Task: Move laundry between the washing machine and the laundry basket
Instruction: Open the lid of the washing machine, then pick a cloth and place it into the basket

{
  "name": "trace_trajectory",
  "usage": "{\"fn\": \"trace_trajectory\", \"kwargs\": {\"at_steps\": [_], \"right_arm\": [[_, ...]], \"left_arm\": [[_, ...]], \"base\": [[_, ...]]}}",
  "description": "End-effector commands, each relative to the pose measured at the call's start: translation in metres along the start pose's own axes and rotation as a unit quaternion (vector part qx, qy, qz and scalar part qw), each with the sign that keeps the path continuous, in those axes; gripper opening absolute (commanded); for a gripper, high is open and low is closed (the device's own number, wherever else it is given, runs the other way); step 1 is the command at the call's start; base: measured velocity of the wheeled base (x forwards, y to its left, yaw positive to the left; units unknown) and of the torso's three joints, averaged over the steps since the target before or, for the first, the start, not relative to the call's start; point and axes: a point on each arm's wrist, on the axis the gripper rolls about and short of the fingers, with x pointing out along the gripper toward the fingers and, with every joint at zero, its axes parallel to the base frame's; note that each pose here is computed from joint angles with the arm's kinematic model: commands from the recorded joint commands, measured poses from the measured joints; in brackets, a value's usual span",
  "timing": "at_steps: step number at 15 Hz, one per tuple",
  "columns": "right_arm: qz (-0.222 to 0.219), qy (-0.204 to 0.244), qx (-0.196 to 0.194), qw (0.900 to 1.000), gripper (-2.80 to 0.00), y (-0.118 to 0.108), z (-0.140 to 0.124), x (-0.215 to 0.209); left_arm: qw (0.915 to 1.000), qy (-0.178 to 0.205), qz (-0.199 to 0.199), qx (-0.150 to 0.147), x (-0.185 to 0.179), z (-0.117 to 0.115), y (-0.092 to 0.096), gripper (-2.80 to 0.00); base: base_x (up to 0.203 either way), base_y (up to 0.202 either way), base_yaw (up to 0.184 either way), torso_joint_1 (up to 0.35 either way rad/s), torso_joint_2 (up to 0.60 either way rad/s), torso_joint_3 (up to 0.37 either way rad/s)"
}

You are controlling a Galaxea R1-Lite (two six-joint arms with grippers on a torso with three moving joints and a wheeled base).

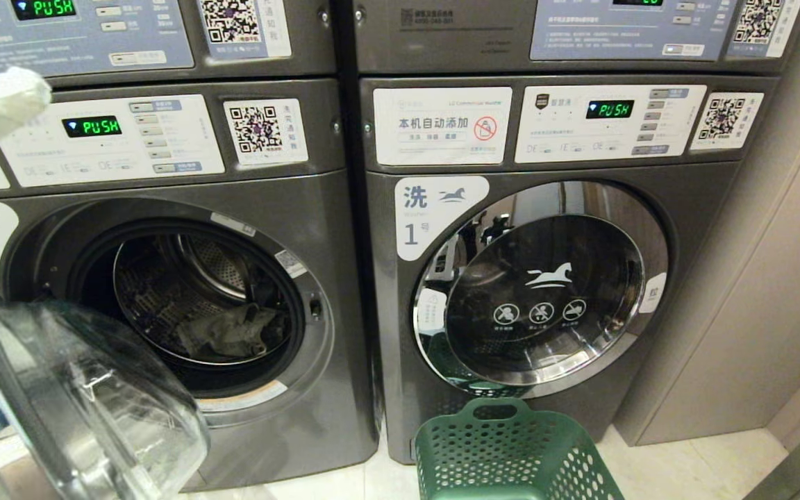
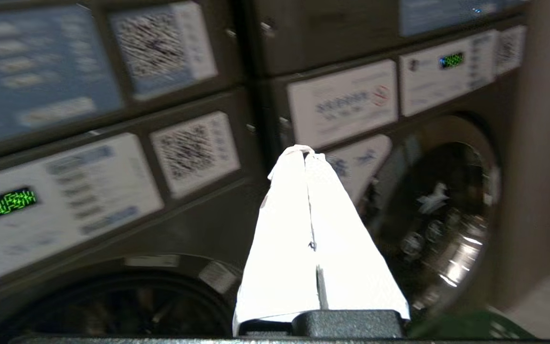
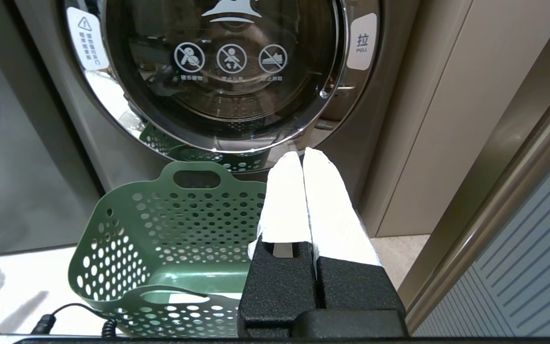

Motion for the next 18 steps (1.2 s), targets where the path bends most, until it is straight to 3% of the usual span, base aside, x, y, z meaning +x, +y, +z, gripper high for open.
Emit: {"fn": "trace_trajectory", "kwargs": {"at_steps": [1,3,7,10,12,14,15,17,18], "right_arm": [[0.0,0.001,0.0,1.0,-2.8,0.0,0.0,0.0],[0.0,0.001,0.0,1.0,-2.8,0.0,0.0,0.0],[0.0,0.001,-0.001,1.0,-2.8,0.0,0.0,0.0],[0.0,0.001,0.0,1.0,-2.8,0.0,0.0,0.0],[0.0,0.001,0.0,1.0,-2.8,0.0,0.0,0.0],[0.0,0.001,0.0,1.0,-2.8,0.0,0.0,0.0],[0.0,0.001,0.0,1.0,-2.8,0.0,0.0,0.0],[0.0,0.001,0.0,1.0,-2.8,0.0,0.0,0.0],[0.0,0.001,0.0,1.0,-2.8,0.0,0.0,0.0]], "left_arm": [[0.9992,0.027,-0.019,-0.021,0.002,0.004,-0.02,-2.8],[0.9969,0.078,0.007,-0.009,0.003,-0.006,-0.023,-2.8],[0.9943,0.107,-0.008,-0.006,0.008,-0.014,-0.028,-2.8],[0.9895,0.138,-0.001,-0.042,0.006,-0.02,-0.028,-2.8],[0.9835,0.171,0.031,-0.051,0.009,-0.03,-0.021,-2.8],[0.9656,0.23,0.105,-0.062,0.015,-0.051,-0.002,-2.8],[0.9494,0.272,0.143,-0.068,0.02,-0.068,0.009,-2.8],[0.9056,0.363,0.208,-0.067,0.019,-0.103,0.027,-2.8],[0.8741,0.417,0.246,-0.044,0.012,-0.115,0.03,-2.8]], "base": [[0.0,0.0,0.0,0.0,0.0,0.0],[0.0,0.0,0.0,0.0,0.0,0.0],[0.0,0.0,0.0,0.0,0.0,0.0],[0.0,0.0,0.0,0.0,0.0,0.0],[0.0,0.0,0.0,0.0,0.0,0.0],[0.0,0.0,0.0,0.0,0.0,0.0],[0.0,0.0,0.0,0.0,0.0,0.0],[0.0,0.0,0.0,0.0,0.0,0.0],[0.0,0.0,0.0,0.0,0.0,0.0]]}}
